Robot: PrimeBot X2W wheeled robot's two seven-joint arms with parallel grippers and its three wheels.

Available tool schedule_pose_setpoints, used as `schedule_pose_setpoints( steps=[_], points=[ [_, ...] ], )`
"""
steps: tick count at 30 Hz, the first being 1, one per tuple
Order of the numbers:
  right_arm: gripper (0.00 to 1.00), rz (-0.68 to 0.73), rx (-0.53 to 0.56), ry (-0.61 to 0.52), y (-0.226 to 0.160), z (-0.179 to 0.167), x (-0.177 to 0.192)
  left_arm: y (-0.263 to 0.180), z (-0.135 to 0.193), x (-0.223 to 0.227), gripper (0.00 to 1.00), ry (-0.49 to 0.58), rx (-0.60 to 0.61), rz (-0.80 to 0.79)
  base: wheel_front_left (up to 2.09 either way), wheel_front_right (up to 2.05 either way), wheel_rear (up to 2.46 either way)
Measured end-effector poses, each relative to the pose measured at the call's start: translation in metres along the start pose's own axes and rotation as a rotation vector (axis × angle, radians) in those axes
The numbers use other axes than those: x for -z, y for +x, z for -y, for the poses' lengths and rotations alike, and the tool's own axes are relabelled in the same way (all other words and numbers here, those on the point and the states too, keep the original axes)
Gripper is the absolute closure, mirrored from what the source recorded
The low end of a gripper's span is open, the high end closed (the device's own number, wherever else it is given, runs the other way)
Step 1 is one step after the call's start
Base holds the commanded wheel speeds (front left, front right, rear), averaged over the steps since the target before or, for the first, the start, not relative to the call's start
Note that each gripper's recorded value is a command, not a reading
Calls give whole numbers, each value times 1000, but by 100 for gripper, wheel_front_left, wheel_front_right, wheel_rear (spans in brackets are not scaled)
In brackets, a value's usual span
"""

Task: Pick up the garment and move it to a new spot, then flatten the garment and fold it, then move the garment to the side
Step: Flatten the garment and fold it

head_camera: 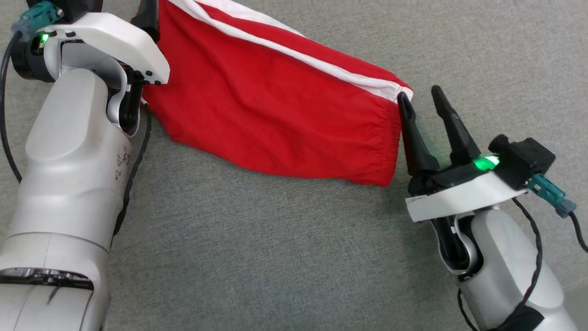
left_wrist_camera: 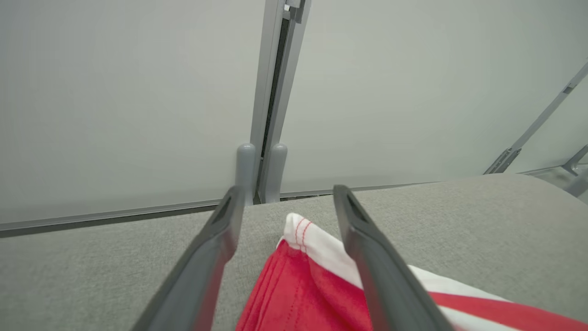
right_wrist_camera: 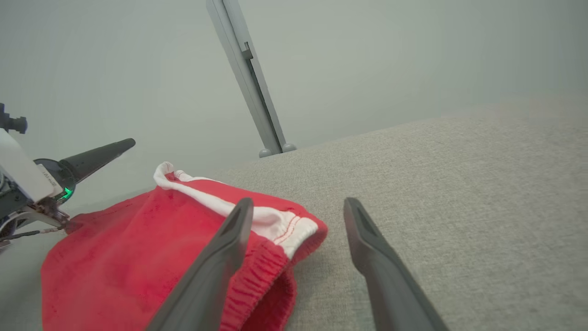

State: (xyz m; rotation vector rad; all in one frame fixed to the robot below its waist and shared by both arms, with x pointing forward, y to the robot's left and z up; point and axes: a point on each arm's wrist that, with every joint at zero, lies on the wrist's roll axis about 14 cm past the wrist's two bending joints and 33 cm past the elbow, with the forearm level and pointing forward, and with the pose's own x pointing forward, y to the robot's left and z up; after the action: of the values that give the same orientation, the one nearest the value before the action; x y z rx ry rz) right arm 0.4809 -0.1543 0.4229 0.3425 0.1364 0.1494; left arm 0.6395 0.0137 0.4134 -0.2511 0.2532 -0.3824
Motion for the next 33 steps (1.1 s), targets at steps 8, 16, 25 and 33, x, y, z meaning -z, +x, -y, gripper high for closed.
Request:
schedule_pose_setpoints(
  steps=[8,16,25,33],
  points=[
    [0,80,-6,-137,-12,3,-27,-42,-32,-47,0,35,-102,212,0,0,0],
    [0,116,-12,-201,-25,-2,-46,-130,-51,-55,0,73,-206,325,0,0,0],
    [0,81,-36,-228,-51,-17,-47,-215,-44,-27,0,130,-258,274,0,0,0],
    [0,62,-32,-217,-76,-24,-46,-254,-40,-17,0,139,-303,252,0,0,0]
  ],
)
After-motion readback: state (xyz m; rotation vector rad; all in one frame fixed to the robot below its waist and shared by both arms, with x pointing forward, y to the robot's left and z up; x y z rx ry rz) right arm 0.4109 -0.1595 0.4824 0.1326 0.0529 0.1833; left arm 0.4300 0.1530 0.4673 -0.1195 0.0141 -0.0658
